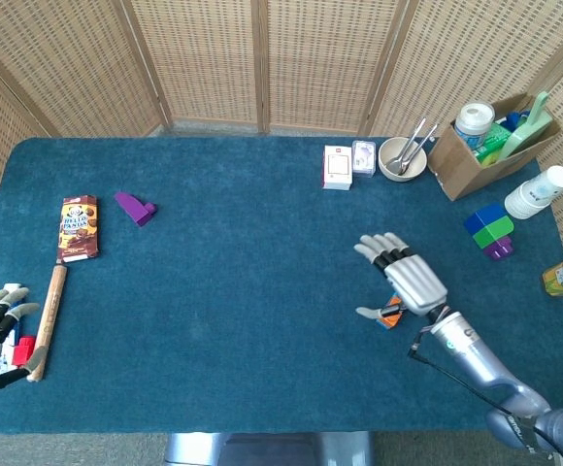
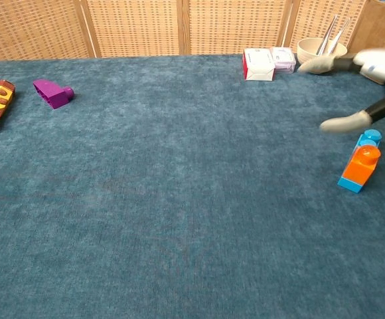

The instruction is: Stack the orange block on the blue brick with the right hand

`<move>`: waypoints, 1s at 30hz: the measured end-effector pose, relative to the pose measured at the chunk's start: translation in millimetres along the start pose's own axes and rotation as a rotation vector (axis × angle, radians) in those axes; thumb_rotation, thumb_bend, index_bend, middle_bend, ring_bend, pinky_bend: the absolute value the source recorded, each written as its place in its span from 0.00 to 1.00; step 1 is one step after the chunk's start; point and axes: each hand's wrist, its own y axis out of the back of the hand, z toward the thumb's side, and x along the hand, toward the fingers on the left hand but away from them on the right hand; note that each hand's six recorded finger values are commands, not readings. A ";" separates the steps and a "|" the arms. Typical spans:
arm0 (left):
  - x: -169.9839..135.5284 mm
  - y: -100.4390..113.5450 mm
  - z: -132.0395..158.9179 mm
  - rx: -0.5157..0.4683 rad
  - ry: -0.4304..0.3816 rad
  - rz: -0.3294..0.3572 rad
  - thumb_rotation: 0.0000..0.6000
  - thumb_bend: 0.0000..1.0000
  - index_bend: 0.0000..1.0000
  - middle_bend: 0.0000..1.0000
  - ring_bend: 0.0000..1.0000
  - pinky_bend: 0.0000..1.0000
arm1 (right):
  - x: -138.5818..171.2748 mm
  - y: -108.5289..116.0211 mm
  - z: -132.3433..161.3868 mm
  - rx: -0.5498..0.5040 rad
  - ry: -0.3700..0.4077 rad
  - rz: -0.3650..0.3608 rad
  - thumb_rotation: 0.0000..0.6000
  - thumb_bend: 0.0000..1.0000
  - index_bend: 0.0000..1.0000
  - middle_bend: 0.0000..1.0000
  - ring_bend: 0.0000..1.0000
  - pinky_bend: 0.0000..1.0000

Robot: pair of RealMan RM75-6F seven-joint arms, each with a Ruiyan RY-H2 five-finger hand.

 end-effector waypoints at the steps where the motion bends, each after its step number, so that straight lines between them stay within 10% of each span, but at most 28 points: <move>1: -0.6 0.3 -1.5 -0.002 0.004 0.001 1.00 0.33 0.27 0.18 0.14 0.07 | 2.2 6.8 -4.6 0.009 -0.019 -0.018 0.66 0.17 0.08 0.08 0.00 0.00; 8: -7.8 0.6 -18.6 -0.013 0.054 0.003 1.00 0.33 0.27 0.18 0.14 0.07 | 23.3 36.3 -36.9 0.107 -0.162 -0.104 0.87 0.23 0.11 0.09 0.00 0.00; 30: -25.5 -15.7 -51.9 -0.033 0.153 -0.027 1.00 0.33 0.28 0.19 0.14 0.07 | 183.2 73.0 -94.7 0.269 -0.617 -0.230 0.93 0.24 0.24 0.19 0.00 0.00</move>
